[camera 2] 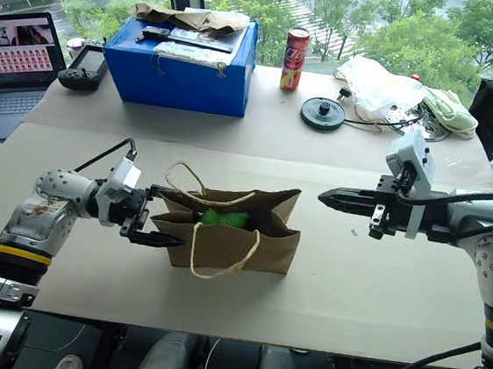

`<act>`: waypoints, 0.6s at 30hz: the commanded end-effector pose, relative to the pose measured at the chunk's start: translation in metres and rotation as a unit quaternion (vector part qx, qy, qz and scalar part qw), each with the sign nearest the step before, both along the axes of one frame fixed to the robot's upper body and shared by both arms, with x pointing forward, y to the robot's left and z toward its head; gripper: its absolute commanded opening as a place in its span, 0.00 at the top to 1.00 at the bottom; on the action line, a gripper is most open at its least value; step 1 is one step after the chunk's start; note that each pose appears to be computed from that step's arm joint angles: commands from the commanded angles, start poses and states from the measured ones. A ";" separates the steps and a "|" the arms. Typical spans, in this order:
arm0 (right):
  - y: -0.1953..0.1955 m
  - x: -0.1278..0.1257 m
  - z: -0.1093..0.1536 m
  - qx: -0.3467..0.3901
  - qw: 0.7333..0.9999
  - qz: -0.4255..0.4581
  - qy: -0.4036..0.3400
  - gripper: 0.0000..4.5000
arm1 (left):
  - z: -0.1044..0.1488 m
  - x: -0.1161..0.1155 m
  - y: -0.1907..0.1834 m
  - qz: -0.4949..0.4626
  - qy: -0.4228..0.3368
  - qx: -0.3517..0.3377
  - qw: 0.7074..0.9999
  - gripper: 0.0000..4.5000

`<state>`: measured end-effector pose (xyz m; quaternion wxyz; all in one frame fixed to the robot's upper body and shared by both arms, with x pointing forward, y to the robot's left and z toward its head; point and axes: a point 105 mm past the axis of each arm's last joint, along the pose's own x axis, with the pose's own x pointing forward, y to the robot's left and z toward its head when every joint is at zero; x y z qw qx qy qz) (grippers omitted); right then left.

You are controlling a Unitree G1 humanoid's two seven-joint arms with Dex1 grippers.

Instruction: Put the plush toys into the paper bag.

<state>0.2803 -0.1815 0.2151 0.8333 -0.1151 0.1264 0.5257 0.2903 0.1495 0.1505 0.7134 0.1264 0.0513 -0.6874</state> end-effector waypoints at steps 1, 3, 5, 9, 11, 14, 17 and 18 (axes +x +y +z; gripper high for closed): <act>-0.001 -0.007 0.011 -0.022 0.999 0.016 -0.030 1.00 | 0.059 -0.004 0.010 0.014 -0.028 -0.033 0.999 0.01; 0.000 -0.011 0.011 -0.026 0.999 0.024 -0.032 1.00 | 0.078 -0.008 0.018 0.030 -0.021 -0.036 0.999 0.01; 0.001 -0.014 0.012 -0.027 0.998 0.033 -0.035 1.00 | 0.090 -0.012 0.025 0.047 -0.004 -0.035 0.998 0.01; 0.004 -0.020 0.014 -0.021 0.998 0.050 -0.044 1.00 | 0.108 -0.014 0.033 0.073 0.001 -0.058 0.996 0.01; 0.005 -0.020 0.014 -0.020 0.997 0.052 -0.044 1.00 | 0.112 -0.016 0.034 0.075 0.005 -0.066 0.995 0.01; 0.007 -0.019 0.012 -0.020 0.997 0.054 -0.045 1.00 | 0.111 -0.019 0.033 0.073 0.007 -0.062 0.995 0.01; 0.008 -0.018 0.012 -0.019 0.997 0.057 -0.045 1.00 | 0.106 -0.020 0.032 0.072 0.007 -0.056 0.996 0.01; 0.008 -0.018 0.011 -0.019 0.997 0.057 -0.045 1.00 | 0.105 -0.020 0.032 0.073 0.006 -0.056 0.996 0.01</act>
